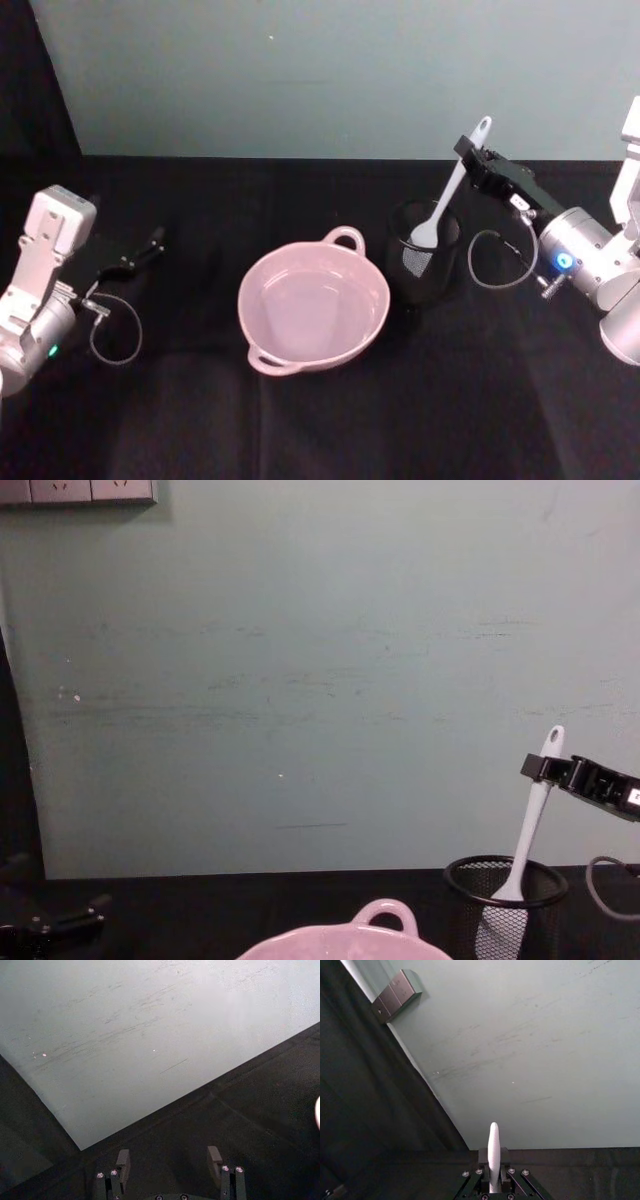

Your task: Use the one hand to pick up the spoon and stir the clear water in the bowl.

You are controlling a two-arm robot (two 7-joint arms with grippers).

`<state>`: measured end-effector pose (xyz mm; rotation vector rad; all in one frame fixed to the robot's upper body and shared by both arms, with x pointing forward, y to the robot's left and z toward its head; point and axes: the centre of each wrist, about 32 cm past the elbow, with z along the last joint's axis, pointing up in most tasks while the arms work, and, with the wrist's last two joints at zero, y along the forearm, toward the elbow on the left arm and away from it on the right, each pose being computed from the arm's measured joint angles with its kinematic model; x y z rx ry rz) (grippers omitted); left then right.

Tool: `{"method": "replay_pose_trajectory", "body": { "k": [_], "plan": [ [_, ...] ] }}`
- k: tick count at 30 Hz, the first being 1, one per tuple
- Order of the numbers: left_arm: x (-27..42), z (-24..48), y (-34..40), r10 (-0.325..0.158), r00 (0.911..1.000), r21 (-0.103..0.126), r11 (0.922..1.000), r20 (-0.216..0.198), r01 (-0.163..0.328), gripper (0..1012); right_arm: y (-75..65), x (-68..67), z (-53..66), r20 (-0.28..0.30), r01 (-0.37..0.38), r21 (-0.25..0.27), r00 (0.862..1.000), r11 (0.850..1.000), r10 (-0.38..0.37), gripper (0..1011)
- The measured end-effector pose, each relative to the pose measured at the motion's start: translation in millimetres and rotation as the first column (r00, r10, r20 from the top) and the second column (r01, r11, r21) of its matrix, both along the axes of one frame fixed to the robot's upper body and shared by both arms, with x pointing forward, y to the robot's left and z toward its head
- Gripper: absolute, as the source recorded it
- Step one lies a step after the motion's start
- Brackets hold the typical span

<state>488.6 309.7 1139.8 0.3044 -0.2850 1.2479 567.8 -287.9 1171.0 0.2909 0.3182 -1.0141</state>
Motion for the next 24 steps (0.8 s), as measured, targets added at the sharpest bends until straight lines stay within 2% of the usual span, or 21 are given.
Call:
{"method": "replay_pose_trajectory", "body": {
  "k": [24],
  "plan": [
    [0.0,0.0,0.0,0.0,1.0,0.0,1.0,0.0,0.0,1011,-0.7,-3.1,-12.2,-0.008,-0.003,-0.004,1.0,1.0,0.003,116]
  ]
}}
